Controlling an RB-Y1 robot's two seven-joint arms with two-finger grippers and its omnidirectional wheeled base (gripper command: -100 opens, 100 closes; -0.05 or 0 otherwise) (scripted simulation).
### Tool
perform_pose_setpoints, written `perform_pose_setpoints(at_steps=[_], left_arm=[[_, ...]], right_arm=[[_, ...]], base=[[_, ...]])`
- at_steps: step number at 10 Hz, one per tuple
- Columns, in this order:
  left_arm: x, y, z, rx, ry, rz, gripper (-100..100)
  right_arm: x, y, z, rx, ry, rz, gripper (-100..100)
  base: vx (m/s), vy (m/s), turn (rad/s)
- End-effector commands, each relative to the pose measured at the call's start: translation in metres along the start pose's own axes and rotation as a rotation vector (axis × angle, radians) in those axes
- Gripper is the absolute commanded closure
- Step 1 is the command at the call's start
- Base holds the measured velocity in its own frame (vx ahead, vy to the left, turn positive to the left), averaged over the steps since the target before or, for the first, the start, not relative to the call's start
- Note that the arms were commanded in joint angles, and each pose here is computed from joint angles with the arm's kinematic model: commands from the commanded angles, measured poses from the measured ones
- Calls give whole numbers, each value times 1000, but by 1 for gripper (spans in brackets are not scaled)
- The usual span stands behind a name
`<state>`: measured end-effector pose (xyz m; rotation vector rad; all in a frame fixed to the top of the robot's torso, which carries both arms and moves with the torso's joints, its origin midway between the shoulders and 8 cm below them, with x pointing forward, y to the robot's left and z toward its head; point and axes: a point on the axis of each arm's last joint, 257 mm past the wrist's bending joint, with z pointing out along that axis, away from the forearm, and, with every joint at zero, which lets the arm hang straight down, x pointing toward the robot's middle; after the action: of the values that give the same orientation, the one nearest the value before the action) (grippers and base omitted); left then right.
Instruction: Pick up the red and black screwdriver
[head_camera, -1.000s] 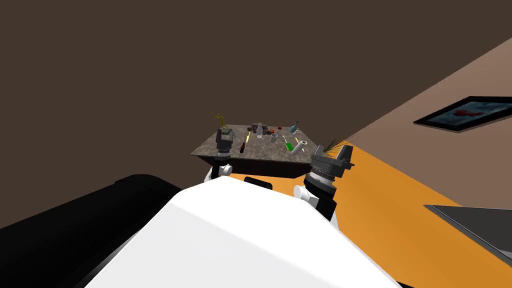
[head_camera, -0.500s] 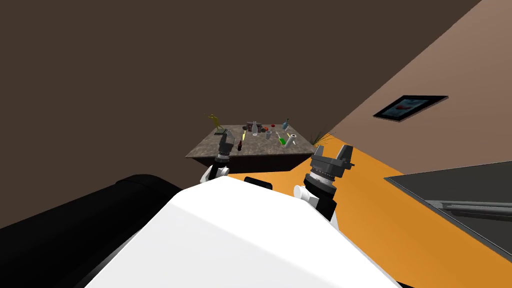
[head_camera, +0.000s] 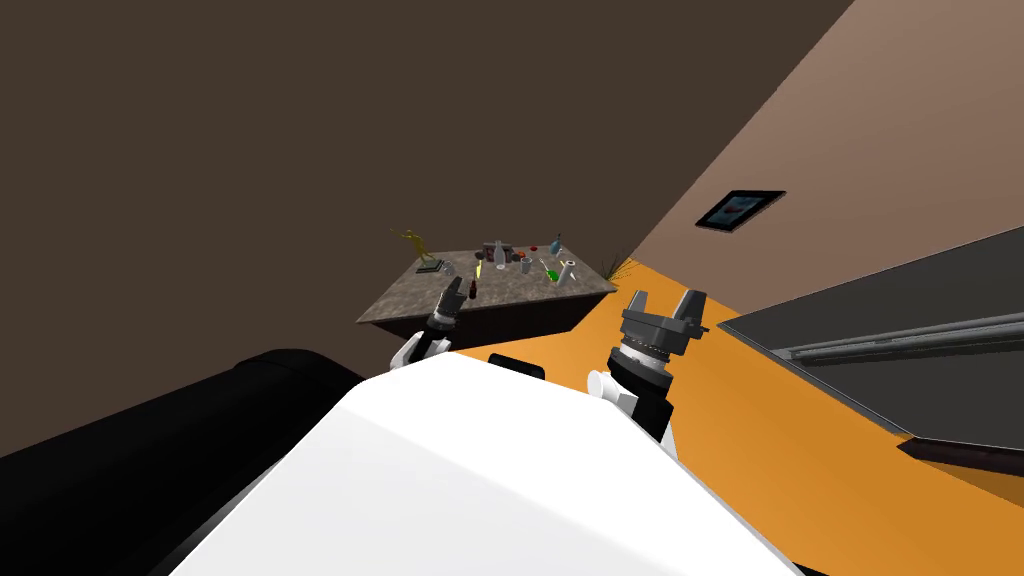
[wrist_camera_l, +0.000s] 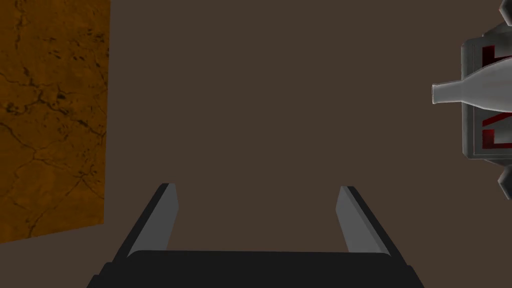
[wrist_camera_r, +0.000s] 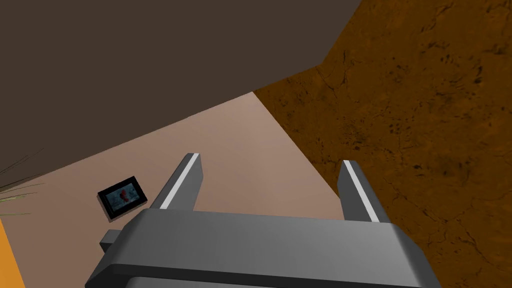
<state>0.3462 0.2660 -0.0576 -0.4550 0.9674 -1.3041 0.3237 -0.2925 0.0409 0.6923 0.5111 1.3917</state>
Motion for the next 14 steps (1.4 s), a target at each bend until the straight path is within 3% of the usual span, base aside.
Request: perform_pose_setpoints(at_steps=[1,2,3,4,5,6,7,8,9,10,11,12,13,14], left_arm=[[3,5,-5,-13,40,33,-100],[9,16,-17,-43,94,87,-100],[9,16,-17,-43,109,93,-100],[14,27,-30,-73,166,150,-100],[14,27,-30,-73,183,157,-100],[18,39,-45,-103,244,215,-100],[19,39,-46,-103,261,222,-100],[22,50,-62,-132,325,281,-100],[22,50,-63,-131,345,289,-100],[24,61,-80,-160,410,347,-100],[24,62,-81,-158,433,356,-100],[25,72,-100,-186,502,415,-100],[25,72,-101,-183,525,423,-100],[25,82,-121,-209,596,481,-100]], right_arm=[[0,0,0,0,0,0,0],[0,0,0,0,0,0,0],[0,0,0,0,0,0,0],[0,0,0,0,0,0,0],[0,0,0,0,0,0,0],[0,0,0,0,0,0,0],[0,0,0,0,0,0,0],[0,0,0,0,0,0,0],[0,0,0,0,0,0,0],[0,0,0,0,0,0,0],[0,0,0,0,0,0,0],[0,0,0,0,0,0,0],[0,0,0,0,0,0,0],[0,0,0,0,0,0,0]], base=[[-86,1,-192],[-107,0,-372],[-86,5,-191],[-92,5,-314],[-89,9,-177],[-105,-16,-358],[-79,4,-209],[-84,13,-408],[-75,9,-190],[-74,-5,-343],[-71,3,-182],[-86,1,-334],[-73,5,-245],[-76,-5,-334]])
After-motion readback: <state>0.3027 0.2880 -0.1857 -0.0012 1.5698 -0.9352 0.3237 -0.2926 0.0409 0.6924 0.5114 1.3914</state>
